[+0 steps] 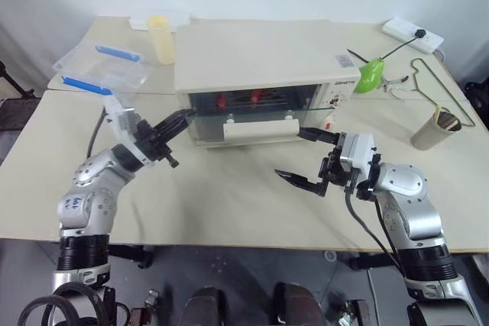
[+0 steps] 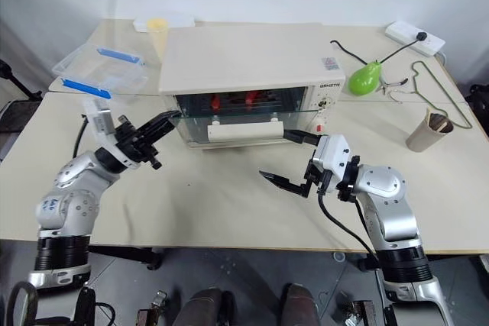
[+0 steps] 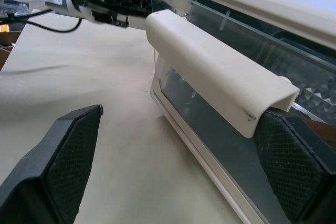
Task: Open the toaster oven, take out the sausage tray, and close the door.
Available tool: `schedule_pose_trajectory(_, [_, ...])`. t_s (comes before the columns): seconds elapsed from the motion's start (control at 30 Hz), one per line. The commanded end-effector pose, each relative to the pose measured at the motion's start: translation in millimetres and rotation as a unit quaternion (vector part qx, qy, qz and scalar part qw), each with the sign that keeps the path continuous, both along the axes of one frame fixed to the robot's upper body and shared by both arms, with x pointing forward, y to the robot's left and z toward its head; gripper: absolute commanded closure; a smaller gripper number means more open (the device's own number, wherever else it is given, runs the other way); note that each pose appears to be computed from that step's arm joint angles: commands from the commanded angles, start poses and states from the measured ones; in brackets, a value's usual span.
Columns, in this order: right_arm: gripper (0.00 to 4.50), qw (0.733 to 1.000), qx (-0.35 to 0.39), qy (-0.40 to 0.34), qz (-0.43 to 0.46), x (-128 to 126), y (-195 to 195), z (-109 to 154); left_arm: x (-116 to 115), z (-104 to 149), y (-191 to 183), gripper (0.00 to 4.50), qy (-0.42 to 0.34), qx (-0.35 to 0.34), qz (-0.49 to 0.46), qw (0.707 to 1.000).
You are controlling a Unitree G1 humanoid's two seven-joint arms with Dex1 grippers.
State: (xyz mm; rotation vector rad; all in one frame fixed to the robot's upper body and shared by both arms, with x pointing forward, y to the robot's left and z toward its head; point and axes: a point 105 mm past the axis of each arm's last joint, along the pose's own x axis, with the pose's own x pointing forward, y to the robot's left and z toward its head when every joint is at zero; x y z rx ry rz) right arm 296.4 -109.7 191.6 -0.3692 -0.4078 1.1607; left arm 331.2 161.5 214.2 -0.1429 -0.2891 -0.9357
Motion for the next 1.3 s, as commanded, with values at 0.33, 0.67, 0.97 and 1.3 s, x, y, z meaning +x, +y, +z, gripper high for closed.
schedule_pose_trajectory(0.33, [0.0,0.984,-0.097,0.061,-0.138,-37.3,-88.4,-62.0,-18.2,-29.1,-22.0,4.48,0.007,0.079,-0.097,0.992])
schedule_pose_trajectory(0.67, [0.0,0.961,-0.103,0.014,-0.255,-28.1,-140.2,-31.5,-34.4,-74.8,-21.9,4.48,0.045,0.159,-0.11,0.98])
schedule_pose_trajectory(0.97, [0.0,0.958,-0.15,-0.129,-0.208,23.0,-33.8,-3.0,-39.0,-82.6,-14.4,4.48,0.05,0.147,-0.064,0.986])
schedule_pose_trajectory(1.3, [0.0,0.892,-0.182,-0.279,-0.306,93.9,44.7,22.3,-42.6,-80.2,-7.1,3.35,0.03,0.125,-0.004,0.992])
